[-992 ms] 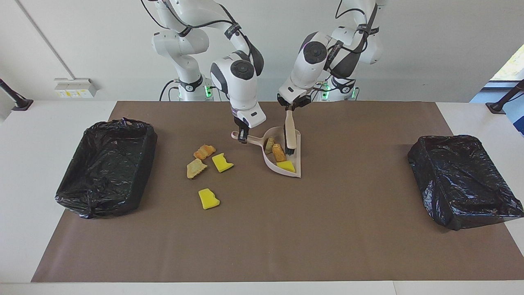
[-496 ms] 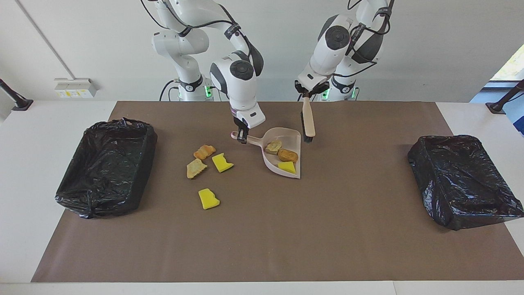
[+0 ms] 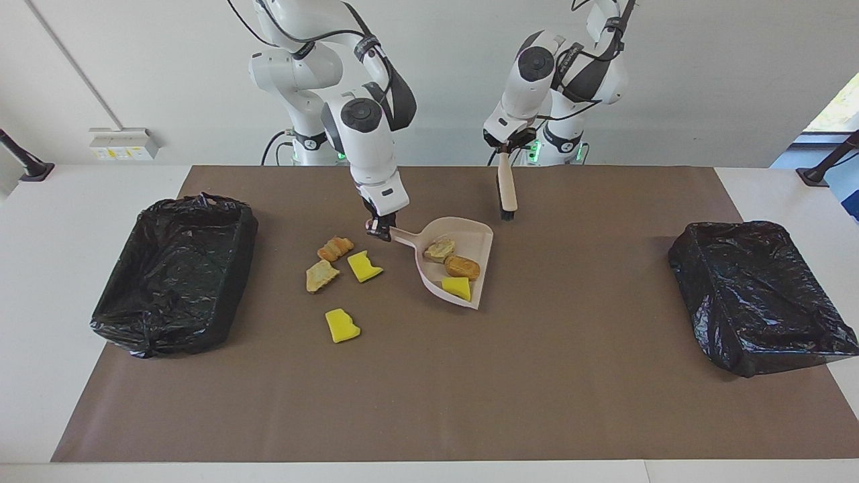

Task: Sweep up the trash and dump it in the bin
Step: 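Carry the dustpan to the black bin while the left gripper drops the brush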

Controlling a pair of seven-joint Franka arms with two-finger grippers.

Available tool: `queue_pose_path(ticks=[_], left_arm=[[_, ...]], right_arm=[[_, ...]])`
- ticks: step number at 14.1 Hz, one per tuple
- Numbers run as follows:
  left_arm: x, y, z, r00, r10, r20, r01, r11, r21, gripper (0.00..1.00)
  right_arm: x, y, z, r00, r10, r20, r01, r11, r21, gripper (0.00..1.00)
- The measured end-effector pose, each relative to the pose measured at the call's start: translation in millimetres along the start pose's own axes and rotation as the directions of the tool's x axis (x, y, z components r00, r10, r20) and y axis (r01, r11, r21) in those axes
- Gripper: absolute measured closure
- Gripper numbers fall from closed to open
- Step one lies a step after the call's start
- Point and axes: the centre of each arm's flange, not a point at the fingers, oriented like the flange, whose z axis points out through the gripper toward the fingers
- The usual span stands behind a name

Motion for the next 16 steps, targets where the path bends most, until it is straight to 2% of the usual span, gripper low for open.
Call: queue_pose_path(ticks=[2,4,7,11,14,16], left_arm=[[-6,12,12,0.998,-0.028,-0.053,0.027,1.0,-0.007,0.75],[-17,33,21,0.995,-0.046,-0.09,0.044,0.999,-0.02,0.75],[-41,64,44,0.995,-0.028,-0.1,0.028,1.0,0.003,0.75],[-43,72,49,0.995,-0.011,-0.096,0.012,1.0,0.014,0.75],[-37,74,47,0.996,-0.014,-0.092,0.015,1.0,0.01,0.66],[-20,73,39,0.996,-0.001,-0.092,0.001,1.0,-0.002,0.44]], right_arm=[[-19,17,-26,0.998,0.026,-0.049,-0.026,1.0,-0.001,0.68],[-48,39,-55,0.997,0.035,-0.064,-0.035,0.999,0.002,0.68],[-109,83,-105,0.997,0.039,-0.067,-0.038,0.999,0.011,0.68],[-213,131,-148,0.995,0.059,-0.076,-0.058,0.998,0.016,0.68],[-325,156,-161,0.995,0.054,-0.079,-0.054,0.999,0.004,0.68],[-392,156,-169,0.996,0.044,-0.072,-0.043,0.999,0.017,0.68]])
